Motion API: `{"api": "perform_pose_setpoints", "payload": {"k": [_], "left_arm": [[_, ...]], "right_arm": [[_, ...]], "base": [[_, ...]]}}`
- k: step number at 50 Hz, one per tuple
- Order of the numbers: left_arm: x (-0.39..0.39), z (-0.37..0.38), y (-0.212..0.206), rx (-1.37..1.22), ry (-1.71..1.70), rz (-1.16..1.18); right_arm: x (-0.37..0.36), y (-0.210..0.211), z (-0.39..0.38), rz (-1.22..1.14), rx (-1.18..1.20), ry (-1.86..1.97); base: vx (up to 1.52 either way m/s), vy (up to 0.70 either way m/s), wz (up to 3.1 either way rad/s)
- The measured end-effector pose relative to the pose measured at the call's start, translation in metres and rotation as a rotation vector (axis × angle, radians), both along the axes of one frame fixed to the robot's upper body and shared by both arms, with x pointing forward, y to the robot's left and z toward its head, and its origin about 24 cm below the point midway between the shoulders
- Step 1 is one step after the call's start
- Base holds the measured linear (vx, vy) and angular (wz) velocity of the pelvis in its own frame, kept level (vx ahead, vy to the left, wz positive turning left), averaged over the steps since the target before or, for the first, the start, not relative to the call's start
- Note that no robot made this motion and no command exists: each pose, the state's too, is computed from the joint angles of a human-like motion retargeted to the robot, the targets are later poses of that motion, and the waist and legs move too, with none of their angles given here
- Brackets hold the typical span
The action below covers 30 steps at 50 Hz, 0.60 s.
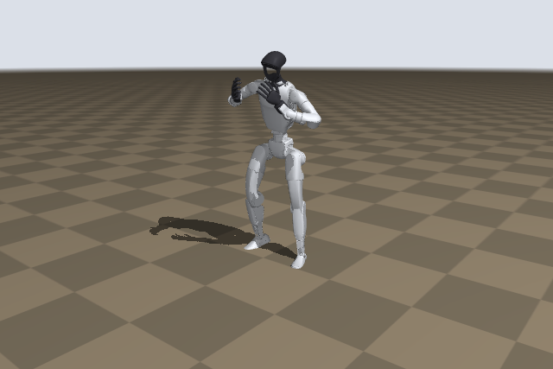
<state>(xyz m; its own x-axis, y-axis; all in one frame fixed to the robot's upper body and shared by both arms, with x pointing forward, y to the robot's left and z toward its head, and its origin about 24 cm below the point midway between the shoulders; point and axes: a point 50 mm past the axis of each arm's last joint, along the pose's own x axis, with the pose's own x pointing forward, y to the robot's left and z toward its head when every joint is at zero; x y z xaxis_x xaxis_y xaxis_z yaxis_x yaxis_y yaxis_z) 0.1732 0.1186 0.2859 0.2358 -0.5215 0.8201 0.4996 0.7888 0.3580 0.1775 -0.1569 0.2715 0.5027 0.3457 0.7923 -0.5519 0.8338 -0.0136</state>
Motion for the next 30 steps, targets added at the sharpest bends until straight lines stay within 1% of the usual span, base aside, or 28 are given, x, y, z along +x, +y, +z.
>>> {"api": "perform_pose_setpoints", "payload": {"k": [6, 10, 18, 30], "left_arm": [[0.013, -0.005, -0.003, -0.092, -0.029, 0.062], [0.019, -0.002, -0.003, -0.115, -0.065, 0.117], [0.025, -0.004, 0.003, -0.121, -0.040, 0.178], [0.067, -0.009, 0.016, -0.269, 0.102, 0.362]], "right_arm": [[0.019, 0.016, -0.001, -0.152, -0.087, -0.105], [0.027, 0.020, 0.006, -0.243, -0.101, -0.177], [0.028, 0.022, 0.017, -0.273, -0.100, -0.234], [0.069, 0.033, 0.021, -0.375, -0.124, -0.167]], "base": [[0.11, -0.04, 0.15], [0.12, -0.28, -0.23], [0.27, -0.20, 0.16], [0.37, -0.23, -0.12]]}}
